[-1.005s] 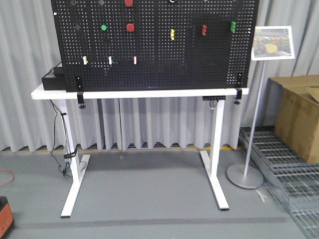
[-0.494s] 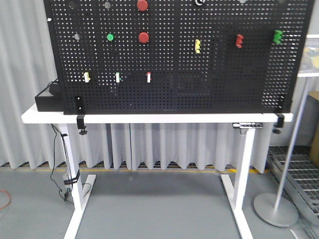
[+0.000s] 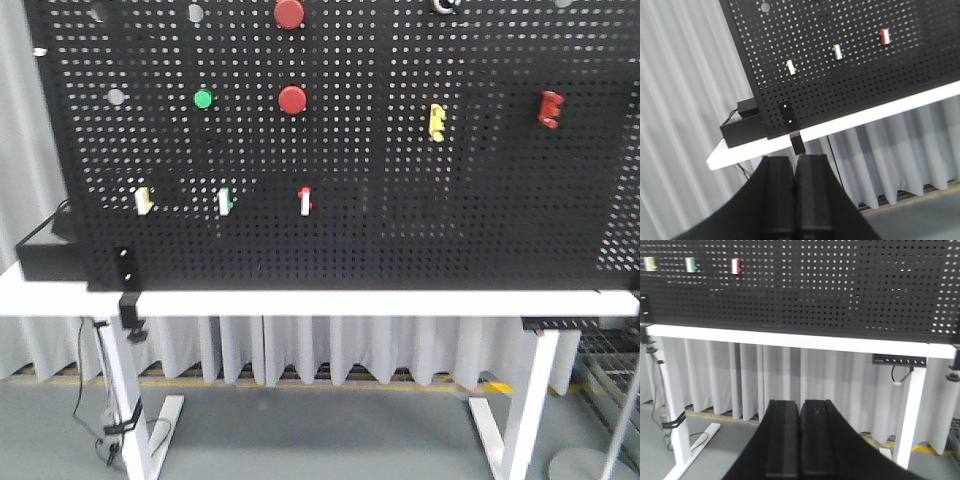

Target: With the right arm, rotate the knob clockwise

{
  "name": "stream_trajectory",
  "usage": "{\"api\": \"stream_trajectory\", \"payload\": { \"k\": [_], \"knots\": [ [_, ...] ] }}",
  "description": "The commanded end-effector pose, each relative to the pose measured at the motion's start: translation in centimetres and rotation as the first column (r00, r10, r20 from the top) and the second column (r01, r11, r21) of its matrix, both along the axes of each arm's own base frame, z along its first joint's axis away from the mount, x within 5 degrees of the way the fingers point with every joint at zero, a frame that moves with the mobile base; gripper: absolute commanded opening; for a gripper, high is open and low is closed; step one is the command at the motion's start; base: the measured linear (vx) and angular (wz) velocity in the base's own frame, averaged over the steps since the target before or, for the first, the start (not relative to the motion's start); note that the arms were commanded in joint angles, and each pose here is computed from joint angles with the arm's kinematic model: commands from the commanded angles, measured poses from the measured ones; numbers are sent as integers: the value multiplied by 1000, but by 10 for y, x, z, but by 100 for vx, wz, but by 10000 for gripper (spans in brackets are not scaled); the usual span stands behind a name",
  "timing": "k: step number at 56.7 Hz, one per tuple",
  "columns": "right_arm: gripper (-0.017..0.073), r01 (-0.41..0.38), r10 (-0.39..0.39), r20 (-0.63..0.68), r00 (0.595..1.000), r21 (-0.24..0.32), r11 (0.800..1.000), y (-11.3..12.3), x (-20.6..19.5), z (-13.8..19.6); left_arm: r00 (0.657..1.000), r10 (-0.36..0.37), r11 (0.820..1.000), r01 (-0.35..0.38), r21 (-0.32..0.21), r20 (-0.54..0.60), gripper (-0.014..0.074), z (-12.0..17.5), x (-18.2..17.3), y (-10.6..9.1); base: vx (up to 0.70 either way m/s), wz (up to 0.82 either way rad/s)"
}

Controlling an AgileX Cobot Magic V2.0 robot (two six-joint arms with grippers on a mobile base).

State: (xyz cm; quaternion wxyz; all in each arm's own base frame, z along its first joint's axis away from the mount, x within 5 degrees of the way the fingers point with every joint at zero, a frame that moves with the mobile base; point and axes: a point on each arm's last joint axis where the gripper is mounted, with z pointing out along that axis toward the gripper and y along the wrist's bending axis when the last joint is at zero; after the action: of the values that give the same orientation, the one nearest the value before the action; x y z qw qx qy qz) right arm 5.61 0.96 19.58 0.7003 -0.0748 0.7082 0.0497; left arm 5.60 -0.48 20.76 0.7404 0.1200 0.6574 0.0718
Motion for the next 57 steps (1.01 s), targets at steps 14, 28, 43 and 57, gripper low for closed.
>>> {"api": "stream_trajectory", "payload": {
  "k": [14, 28, 43, 57],
  "knots": [
    [-7, -5, 4, 85, 996, 6, 1000, 0, -1, 6, 998, -12, 1000, 13, -13, 59, -6, -3, -1, -1, 47, 0],
    [-7, -5, 4, 85, 996, 6, 1000, 0, -1, 6, 998, -12, 1000, 13, -13, 59, -6, -3, -1, -1, 46, 1],
    [-7, -5, 4, 85, 996, 6, 1000, 0, -1, 6, 998, -12, 1000, 13, -13, 59, -6, -3, -1, -1, 36, -1],
    [-7, -5, 4, 85, 996, 6, 1000, 0, -1, 6, 998, -12, 1000, 13, -13, 59, -6, -3, -1, -1, 19, -2]
  ]
}}
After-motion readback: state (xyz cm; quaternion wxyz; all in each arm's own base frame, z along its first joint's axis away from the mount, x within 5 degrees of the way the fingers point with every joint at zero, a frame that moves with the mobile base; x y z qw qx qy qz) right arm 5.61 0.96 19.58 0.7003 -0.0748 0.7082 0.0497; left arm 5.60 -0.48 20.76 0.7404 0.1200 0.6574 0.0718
